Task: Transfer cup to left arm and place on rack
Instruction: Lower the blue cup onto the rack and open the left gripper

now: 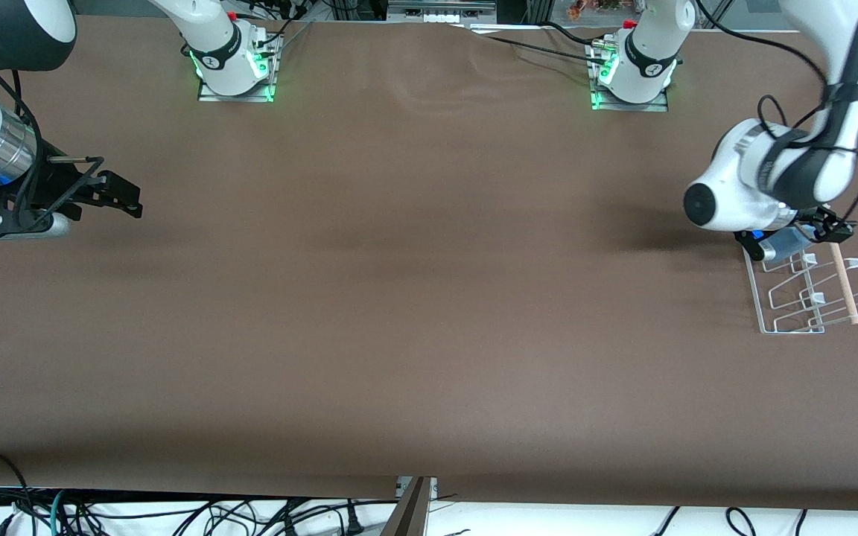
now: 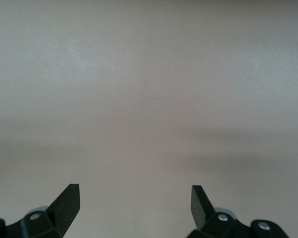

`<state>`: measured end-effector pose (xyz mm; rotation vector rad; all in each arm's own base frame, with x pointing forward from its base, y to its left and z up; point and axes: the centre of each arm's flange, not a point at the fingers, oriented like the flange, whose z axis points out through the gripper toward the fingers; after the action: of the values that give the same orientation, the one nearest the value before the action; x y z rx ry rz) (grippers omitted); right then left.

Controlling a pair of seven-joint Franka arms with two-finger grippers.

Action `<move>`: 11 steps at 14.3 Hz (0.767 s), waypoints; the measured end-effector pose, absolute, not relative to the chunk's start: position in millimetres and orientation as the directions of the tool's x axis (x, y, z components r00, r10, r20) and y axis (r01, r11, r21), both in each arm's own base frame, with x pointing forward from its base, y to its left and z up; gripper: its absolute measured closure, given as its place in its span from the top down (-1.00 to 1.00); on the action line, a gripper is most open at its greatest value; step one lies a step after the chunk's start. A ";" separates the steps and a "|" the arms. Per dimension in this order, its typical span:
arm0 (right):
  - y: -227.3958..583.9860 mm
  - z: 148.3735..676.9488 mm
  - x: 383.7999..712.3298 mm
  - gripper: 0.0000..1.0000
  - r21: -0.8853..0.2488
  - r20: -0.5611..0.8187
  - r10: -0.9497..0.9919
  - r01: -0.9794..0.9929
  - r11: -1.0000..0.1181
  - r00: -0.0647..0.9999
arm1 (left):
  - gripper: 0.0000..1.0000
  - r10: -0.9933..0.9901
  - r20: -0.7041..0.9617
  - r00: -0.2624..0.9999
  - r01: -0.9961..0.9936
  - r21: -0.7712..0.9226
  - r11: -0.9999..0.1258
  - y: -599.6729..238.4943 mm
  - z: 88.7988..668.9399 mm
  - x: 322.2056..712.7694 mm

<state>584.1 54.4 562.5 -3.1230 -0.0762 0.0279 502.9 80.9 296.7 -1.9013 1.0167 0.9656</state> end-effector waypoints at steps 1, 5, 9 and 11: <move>56.9 564.5 584.0 0.99 -0.018 -0.015 0.053 0.053 -0.998 0.998 | 1.00 -0.339 -0.819 0.464 -0.829 -0.266 -0.493 75.2 309.5 509.5; 66.2 572.6 583.6 0.99 -0.019 -0.004 0.069 0.069 -0.997 0.998 | 1.00 -0.374 -0.653 0.659 -0.619 -0.188 -0.762 53.4 353.9 532.6; 66.6 574.0 583.7 0.99 -0.019 -0.002 0.070 0.070 -0.997 0.998 | 1.00 -0.360 -0.490 0.794 -0.467 -0.112 -0.877 15.0 428.1 566.8; 66.7 573.9 583.6 0.99 -0.019 -0.002 0.070 0.070 -0.997 0.998 | 1.00 -0.389 -0.392 0.833 -0.464 -0.113 -0.879 -7.3 475.3 586.4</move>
<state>583.6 66.7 573.9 -3.1211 -0.1097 0.0043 586.4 -7.3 475.3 -2.8109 0.6615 0.5370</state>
